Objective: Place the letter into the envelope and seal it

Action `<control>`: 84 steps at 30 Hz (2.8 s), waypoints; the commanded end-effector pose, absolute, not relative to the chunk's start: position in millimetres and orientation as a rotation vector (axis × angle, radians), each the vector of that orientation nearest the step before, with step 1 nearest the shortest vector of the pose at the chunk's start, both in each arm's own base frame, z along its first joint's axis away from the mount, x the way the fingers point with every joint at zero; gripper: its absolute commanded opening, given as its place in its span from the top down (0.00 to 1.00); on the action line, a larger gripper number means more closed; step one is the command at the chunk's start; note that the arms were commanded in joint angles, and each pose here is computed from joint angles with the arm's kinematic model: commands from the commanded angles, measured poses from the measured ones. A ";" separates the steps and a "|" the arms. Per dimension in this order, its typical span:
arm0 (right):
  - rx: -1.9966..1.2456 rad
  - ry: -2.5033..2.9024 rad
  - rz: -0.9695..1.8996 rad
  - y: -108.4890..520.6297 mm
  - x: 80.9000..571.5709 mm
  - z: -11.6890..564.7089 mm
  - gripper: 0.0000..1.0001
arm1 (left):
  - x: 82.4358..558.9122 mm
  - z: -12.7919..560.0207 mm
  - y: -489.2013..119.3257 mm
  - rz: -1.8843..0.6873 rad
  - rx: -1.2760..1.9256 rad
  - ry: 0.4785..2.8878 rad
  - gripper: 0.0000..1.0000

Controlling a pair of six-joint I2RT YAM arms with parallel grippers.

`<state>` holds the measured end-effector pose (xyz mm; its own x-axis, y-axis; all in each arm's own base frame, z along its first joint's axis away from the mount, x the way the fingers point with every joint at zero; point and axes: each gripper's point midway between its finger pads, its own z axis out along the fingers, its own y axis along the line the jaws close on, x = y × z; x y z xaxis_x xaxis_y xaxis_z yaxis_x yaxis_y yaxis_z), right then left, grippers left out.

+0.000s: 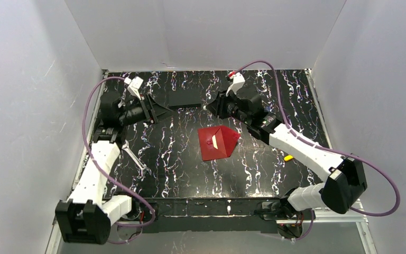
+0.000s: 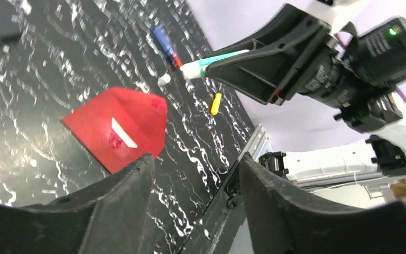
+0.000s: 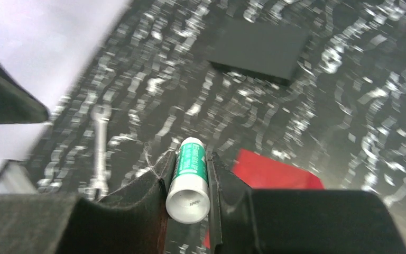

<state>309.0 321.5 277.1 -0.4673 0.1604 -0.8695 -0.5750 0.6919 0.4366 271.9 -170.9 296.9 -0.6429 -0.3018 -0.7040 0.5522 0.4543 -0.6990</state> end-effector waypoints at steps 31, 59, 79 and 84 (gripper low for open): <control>-0.467 2.401 0.258 319.8 283.2 73.9 0.99 | 367.9 38.8 -289.4 -1.240 -0.354 2.740 1.00; -0.386 2.256 0.095 318.6 305.2 43.7 0.99 | 330.1 -18.0 -252.3 -0.889 -0.280 2.975 1.00; -0.553 2.397 0.278 320.9 253.6 53.9 0.99 | 337.2 -35.7 -236.7 -0.661 -0.533 3.032 1.00; -0.545 2.396 0.174 313.4 263.2 41.6 0.99 | 334.8 -37.1 -237.8 -0.677 -0.530 3.039 1.00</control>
